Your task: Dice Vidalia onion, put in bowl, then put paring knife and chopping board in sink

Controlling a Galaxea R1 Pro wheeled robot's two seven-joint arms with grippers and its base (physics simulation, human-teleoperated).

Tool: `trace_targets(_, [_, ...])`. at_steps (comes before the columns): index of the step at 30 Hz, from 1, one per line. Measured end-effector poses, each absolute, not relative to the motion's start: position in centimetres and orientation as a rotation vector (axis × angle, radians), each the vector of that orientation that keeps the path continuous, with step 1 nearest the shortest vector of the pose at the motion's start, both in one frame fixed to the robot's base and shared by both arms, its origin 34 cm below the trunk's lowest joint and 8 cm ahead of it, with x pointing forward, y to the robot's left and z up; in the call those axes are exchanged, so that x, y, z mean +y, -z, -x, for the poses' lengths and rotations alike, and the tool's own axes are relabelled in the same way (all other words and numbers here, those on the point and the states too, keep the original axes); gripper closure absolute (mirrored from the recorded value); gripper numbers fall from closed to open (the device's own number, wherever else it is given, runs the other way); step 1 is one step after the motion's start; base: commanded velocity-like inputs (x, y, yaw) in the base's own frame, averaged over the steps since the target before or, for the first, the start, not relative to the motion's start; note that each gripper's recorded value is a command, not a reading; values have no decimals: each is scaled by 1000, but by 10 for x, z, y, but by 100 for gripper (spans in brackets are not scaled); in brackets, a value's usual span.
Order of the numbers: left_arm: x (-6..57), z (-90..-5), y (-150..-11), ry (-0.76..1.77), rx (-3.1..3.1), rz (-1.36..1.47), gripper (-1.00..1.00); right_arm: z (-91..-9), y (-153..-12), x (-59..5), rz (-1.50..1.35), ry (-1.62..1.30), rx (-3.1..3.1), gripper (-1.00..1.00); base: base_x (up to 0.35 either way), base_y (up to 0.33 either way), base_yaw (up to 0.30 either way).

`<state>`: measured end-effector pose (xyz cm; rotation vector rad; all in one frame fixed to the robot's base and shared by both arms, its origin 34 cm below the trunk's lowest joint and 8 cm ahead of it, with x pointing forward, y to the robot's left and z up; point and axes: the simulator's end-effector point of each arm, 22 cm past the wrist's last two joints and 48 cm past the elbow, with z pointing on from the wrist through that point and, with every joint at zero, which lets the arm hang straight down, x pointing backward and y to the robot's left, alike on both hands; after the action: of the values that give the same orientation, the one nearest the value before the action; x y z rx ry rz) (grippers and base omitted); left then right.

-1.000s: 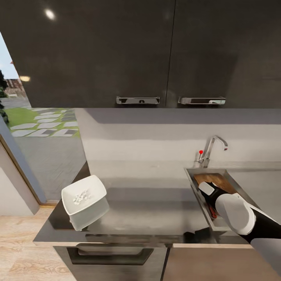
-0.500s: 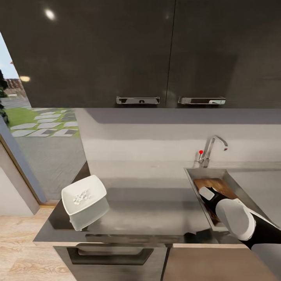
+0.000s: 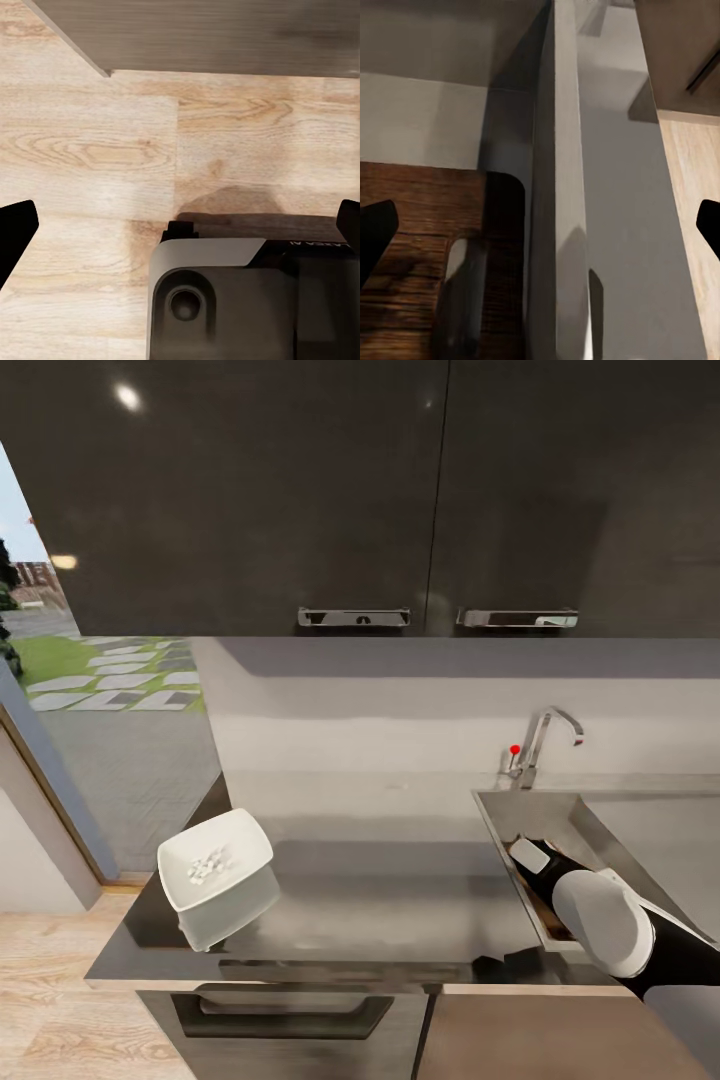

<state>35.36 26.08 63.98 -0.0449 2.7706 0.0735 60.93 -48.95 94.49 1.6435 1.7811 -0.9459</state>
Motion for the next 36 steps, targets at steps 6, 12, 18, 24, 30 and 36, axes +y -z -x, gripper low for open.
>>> trace_targets(6, [261,-354,-640,-74,2771,44,-100,-610,-946,-490,-1647,944,1771,-100,0,0,0])
trace_targets(12, [261,-354,-640,-74,2771,45,-100,-615,-952,-494,-1621,943,1756,-100,0,0,0])
trace_targets(18, [261,-354,-640,-74,2771,44,-100,-665,-1003,-518,-1413,884,1664,-100,0,0,0])
trace_targets(24, [262,-354,-640,-76,2771,45,-100,-694,-1033,-523,-1292,841,1634,-100,0,0,0])
trace_targets(30, [274,-353,-640,-105,2769,48,-100,-718,-1044,-519,-1181,780,1640,-100,0,0,0])
trace_targets(36, [277,-354,-640,-112,2768,48,-100,-730,-1050,-529,-1126,730,1637,-100,0,0,0])
